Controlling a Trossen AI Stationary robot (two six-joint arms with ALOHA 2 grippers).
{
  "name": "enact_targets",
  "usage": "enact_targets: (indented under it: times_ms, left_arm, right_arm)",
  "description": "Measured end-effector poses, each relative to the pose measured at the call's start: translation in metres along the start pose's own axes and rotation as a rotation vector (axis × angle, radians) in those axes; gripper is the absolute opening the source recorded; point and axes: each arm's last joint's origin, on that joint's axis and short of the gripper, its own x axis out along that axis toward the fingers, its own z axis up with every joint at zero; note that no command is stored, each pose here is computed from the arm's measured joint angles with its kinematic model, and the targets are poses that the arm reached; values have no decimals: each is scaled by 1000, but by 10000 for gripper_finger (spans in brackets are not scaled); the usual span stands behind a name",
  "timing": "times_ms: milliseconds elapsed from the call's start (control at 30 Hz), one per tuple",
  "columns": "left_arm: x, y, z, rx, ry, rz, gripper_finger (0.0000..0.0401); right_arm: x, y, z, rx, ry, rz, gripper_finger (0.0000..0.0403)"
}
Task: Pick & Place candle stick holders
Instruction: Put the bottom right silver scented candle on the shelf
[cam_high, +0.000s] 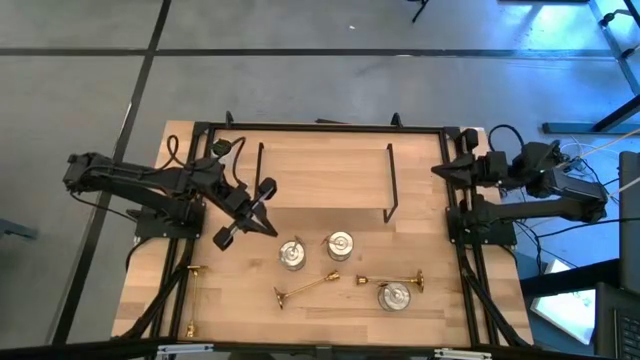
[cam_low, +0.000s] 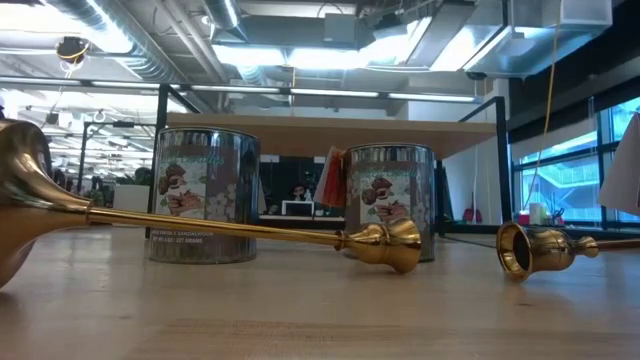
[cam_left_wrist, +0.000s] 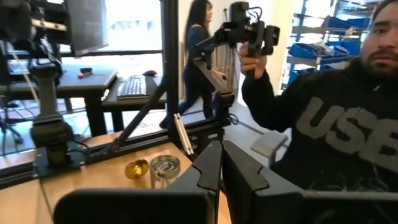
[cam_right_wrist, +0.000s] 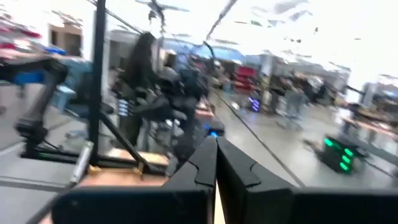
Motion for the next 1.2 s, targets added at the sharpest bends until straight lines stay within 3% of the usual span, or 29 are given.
enact_targets:
  times_ms: [100,233,367,600,867,1033,1200]
  left_arm:
    - [2,-4,-1,20,7,-20,6]
    - [4,-9,-1,36,6,-43,6]
    - [6,-14,-3,26,29,-67,6]
    - [9,-22,-9,32,81,-103,6]
    - [12,-28,-17,34,157,-22,6]
    - [13,-28,-17,42,161,34,6]
    - [13,-27,-17,32,160,66,6]
  right_arm:
    - [12,2,4,22,-62,90,7]
    - [35,3,4,274,-77,179,7]
    - [63,4,-10,307,-6,218,11]
    - [95,12,-40,493,195,233,87]
    - [101,56,-60,672,518,387,192]
    - [97,94,-60,728,626,413,203]
    - [90,123,-65,731,684,337,202]
